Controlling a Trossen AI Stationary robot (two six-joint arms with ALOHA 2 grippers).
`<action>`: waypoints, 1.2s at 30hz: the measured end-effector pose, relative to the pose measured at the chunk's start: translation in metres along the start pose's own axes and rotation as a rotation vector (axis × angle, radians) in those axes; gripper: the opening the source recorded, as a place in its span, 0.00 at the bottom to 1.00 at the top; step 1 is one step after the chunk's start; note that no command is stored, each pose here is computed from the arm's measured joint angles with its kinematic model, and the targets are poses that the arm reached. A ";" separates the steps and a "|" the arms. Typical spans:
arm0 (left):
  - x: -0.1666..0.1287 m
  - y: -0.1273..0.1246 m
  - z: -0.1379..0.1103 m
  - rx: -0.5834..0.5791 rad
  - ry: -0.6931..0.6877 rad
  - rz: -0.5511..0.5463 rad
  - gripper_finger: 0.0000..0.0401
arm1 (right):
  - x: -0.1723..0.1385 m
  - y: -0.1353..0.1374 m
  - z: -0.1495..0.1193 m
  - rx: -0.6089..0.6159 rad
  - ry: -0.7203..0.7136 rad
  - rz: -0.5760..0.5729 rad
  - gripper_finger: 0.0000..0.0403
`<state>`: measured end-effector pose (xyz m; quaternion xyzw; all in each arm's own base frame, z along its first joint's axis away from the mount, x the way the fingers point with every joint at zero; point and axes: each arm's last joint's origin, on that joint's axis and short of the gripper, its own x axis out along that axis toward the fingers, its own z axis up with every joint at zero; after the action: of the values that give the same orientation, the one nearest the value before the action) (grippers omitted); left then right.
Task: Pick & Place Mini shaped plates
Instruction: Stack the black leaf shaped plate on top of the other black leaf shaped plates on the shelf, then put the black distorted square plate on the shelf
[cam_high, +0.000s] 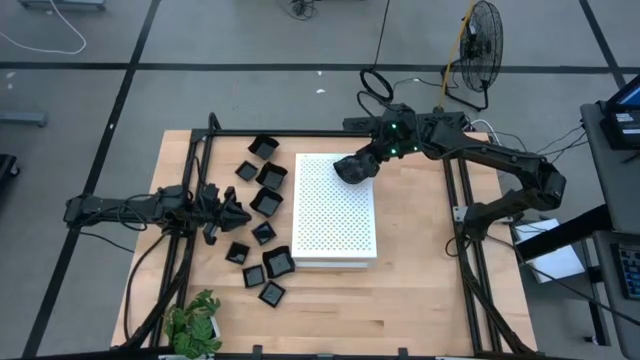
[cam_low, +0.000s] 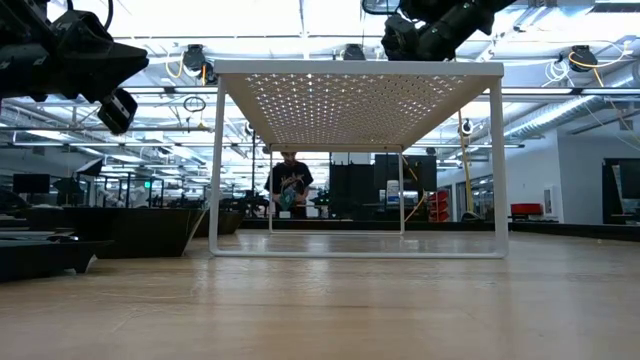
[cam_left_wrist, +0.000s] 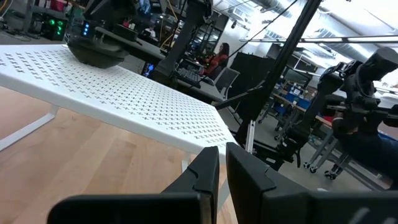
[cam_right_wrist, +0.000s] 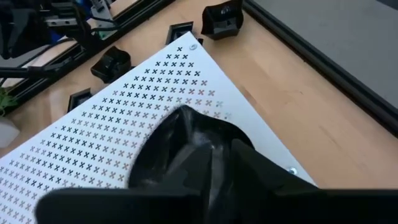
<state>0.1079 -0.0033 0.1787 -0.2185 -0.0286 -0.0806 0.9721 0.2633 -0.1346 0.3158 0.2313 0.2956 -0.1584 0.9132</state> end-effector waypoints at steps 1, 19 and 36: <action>0.000 0.000 0.000 0.000 0.000 0.000 0.08 | 0.000 0.000 0.000 0.000 0.000 0.000 0.15; 0.000 0.000 0.000 0.000 0.000 0.000 0.08 | -0.118 0.032 -0.051 -0.196 -0.119 0.275 0.17; 0.000 0.000 0.000 0.000 0.000 0.000 0.08 | -0.079 -0.001 -0.214 -0.252 -0.602 0.407 0.00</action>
<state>0.1079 -0.0032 0.1787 -0.2185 -0.0285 -0.0803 0.9721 0.1019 -0.0133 0.2103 0.1142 -0.0204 0.0030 0.9932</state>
